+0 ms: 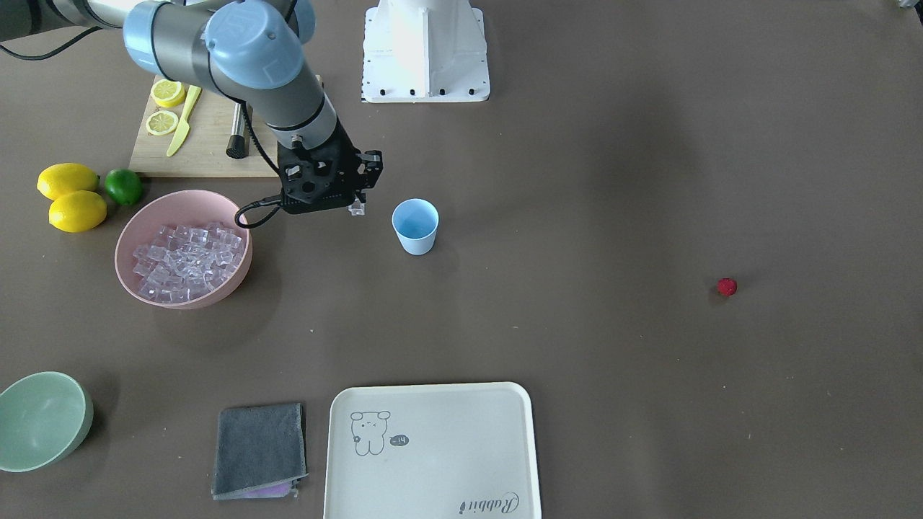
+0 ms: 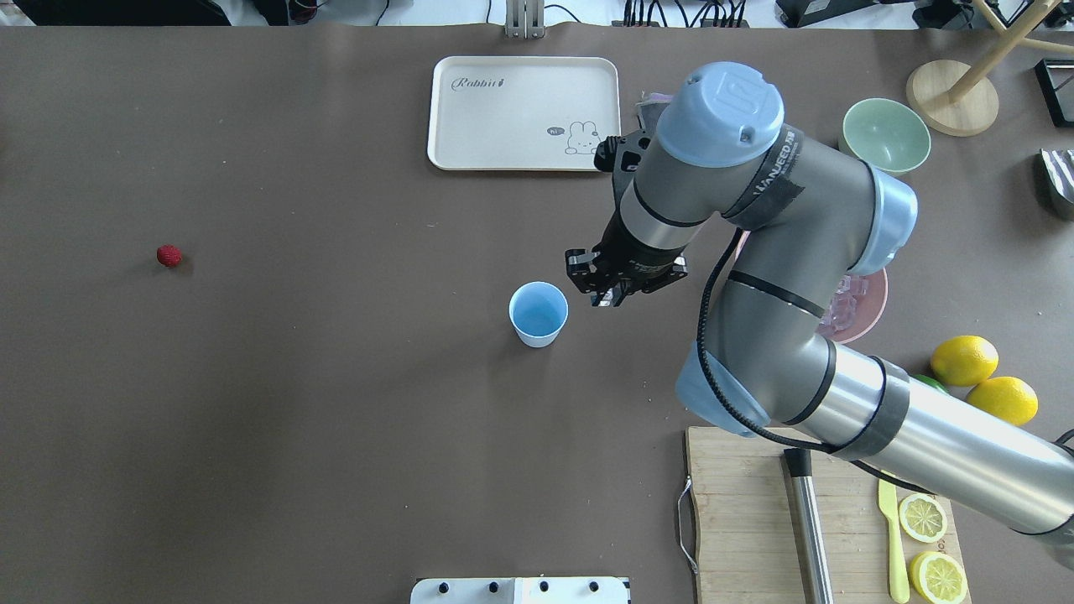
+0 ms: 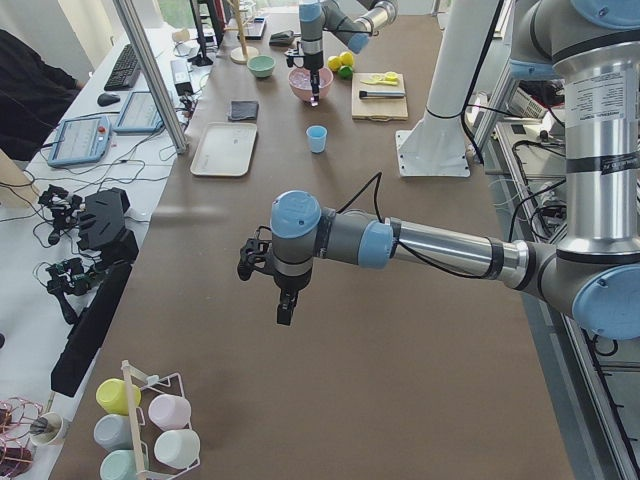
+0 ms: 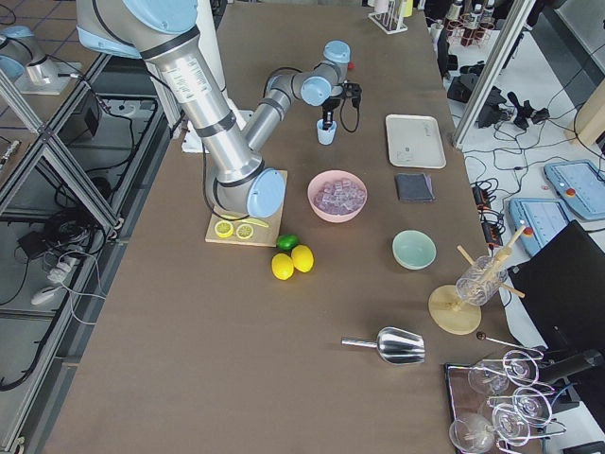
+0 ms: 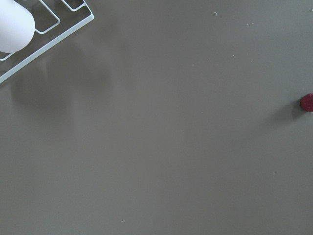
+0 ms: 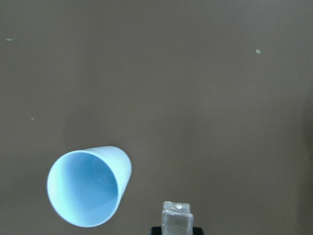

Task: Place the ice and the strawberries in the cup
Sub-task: 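Carry the ice cube over the light-blue cup and release it, then return the right gripper to the pink bowl and grasp another ice cube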

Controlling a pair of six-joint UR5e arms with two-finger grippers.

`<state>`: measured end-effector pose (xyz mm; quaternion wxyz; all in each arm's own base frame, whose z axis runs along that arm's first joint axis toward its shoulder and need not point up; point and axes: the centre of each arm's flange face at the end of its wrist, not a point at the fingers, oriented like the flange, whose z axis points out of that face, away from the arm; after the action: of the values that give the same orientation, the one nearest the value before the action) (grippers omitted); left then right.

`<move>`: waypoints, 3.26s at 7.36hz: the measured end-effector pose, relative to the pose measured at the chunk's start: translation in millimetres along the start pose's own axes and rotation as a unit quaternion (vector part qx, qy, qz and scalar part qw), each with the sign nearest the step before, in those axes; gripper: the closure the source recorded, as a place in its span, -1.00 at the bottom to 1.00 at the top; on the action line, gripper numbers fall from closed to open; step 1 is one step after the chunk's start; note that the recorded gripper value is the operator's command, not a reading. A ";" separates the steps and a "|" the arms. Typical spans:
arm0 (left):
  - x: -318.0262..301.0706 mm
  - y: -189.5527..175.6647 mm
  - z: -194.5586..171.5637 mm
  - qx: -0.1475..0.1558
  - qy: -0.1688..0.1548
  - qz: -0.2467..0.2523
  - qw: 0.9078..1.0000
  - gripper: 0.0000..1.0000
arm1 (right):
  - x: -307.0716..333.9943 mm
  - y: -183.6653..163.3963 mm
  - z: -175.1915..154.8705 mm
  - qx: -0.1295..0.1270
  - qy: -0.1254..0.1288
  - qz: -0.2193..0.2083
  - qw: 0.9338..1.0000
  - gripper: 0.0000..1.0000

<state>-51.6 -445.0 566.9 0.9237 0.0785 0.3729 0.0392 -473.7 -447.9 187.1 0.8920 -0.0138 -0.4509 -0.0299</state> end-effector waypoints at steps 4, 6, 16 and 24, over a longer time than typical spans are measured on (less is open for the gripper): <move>2.2 -0.7 -2.3 0.002 0.000 0.002 1.000 -0.94 | -37.4 17.0 16.9 0.003 0.002 0.020 1.000 1.00; 3.1 -1.4 -3.2 0.003 0.000 0.003 1.000 -0.94 | -53.6 5.5 28.4 0.006 -0.003 0.036 0.999 1.00; 4.4 -0.3 -6.9 0.007 0.011 0.000 1.000 -0.94 | 94.5 -30.7 -32.1 0.020 -0.036 0.103 0.994 -0.35; 1.3 1.9 -11.5 0.011 0.010 -0.003 1.000 -0.94 | 256.3 -9.5 -13.7 0.035 0.048 0.146 0.988 -0.36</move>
<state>-58.7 -441.7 558.2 0.9189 0.0875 0.3832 0.0329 -311.7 -468.6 385.3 0.9071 -0.0469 -0.4020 0.1155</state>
